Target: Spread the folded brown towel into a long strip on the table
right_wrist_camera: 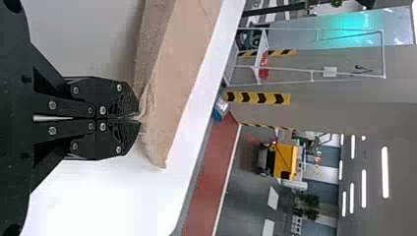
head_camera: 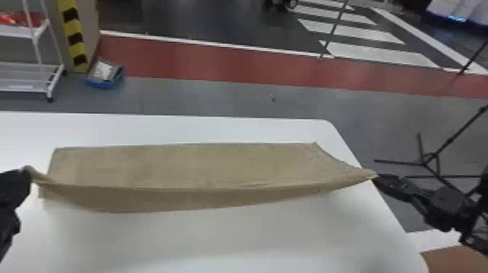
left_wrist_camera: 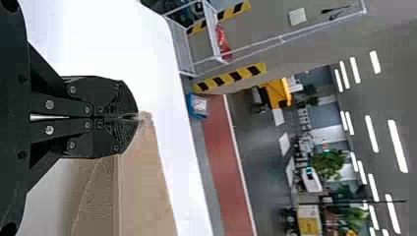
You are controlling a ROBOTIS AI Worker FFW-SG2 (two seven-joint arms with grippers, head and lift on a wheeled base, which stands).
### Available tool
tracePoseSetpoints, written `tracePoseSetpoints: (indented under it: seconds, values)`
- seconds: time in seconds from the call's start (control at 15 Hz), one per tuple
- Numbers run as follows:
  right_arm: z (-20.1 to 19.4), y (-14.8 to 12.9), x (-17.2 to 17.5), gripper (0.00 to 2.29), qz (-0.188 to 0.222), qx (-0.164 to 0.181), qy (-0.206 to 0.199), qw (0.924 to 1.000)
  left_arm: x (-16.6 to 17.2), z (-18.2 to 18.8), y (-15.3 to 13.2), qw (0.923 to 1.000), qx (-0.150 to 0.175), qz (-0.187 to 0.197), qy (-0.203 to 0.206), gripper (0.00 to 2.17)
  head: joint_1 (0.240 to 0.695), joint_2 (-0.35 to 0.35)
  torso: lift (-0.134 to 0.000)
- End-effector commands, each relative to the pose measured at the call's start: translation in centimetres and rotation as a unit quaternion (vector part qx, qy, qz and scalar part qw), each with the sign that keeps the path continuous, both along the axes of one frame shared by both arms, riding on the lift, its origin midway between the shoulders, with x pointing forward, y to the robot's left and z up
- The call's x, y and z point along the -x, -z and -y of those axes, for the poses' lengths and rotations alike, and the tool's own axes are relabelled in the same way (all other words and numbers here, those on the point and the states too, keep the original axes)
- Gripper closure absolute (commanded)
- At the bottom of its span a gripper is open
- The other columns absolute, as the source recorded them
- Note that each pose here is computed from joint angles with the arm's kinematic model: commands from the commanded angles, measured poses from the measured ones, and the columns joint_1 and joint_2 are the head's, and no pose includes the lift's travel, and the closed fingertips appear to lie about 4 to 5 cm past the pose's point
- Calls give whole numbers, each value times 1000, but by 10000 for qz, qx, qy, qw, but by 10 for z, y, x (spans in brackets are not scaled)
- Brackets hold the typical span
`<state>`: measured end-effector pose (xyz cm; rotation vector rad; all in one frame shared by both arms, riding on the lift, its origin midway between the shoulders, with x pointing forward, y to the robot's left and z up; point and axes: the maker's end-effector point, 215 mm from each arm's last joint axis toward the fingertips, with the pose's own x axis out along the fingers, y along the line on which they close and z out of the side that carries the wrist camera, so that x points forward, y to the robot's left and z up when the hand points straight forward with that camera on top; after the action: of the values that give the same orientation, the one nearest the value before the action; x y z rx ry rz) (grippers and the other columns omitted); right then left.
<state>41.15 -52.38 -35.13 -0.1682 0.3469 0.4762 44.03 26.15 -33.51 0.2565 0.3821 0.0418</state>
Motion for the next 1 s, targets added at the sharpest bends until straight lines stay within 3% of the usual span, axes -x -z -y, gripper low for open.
tracePoseSetpoints:
  seconds: [0.0,0.27,0.47,0.93]
  values:
    - [11,4,20,1480,-126,67,44,9999,11,-6,0,9997,-163,-132,-80,1720,695,-330,-113]
    - [14,5,21,1480,-237,-144,168,9995,13,5,-26,9999,-131,57,-19,1720,695,-350,-113]
    - [15,8,25,1484,-276,-128,187,9994,36,-7,-6,9979,-210,-570,-206,1720,695,-350,-113]
    - [47,-10,36,1480,-40,-84,556,9984,67,-10,5,9931,-274,-1134,-137,1723,695,-350,-113]
